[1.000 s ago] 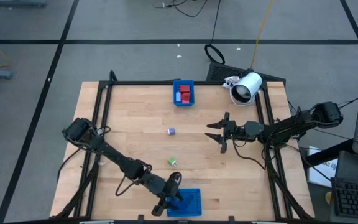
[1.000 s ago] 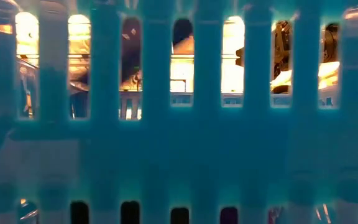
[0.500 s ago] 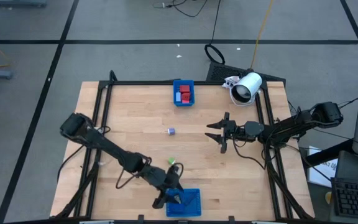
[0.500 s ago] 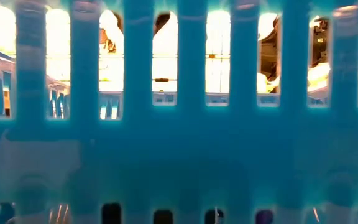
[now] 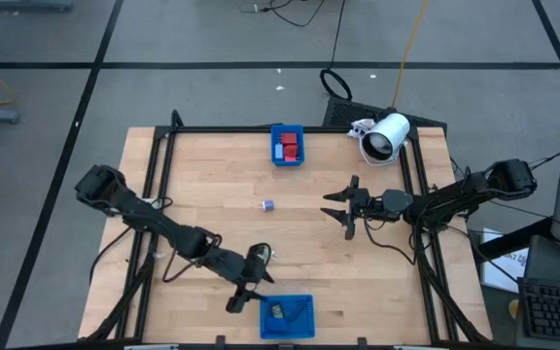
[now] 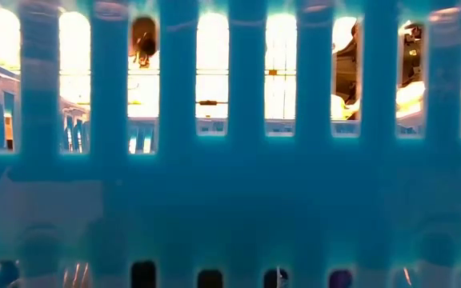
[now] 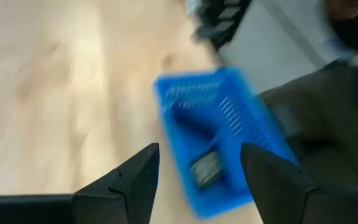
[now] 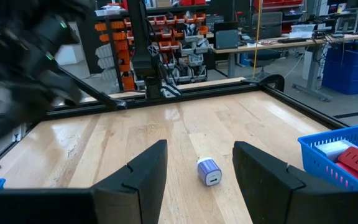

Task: Pick & Place Office items
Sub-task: Put the green charger adapter into the top blue bin

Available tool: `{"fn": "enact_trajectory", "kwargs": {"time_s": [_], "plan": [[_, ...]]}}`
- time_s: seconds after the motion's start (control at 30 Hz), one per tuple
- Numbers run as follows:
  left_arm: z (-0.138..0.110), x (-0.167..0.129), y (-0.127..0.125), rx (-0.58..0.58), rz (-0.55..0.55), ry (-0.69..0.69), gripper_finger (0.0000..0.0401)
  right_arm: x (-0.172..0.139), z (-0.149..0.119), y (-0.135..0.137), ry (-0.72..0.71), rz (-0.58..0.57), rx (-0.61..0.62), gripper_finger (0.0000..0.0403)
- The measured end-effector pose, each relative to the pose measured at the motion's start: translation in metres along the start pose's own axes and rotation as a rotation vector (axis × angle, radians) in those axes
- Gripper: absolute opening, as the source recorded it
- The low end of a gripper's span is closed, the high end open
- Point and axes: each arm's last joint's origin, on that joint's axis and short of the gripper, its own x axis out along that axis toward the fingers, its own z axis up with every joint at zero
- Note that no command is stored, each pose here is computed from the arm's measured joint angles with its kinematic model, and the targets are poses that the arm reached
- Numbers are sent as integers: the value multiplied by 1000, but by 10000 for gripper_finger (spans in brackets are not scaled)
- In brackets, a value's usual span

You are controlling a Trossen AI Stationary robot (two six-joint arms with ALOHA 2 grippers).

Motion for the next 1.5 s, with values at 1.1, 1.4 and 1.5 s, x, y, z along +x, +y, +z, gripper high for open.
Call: {"fn": "enact_trajectory", "kwargs": {"time_s": [1.1,1.4,1.5], "plan": [[-33,-2,84,-107,344,105,186,0,-3,-3,29,-22,-22,171],[-34,0,93,-178,355,104,244,0,-4,-4,38,-24,-24,171],[-43,8,95,-119,308,165,270,0,-4,-4,38,-24,-25,171]]}}
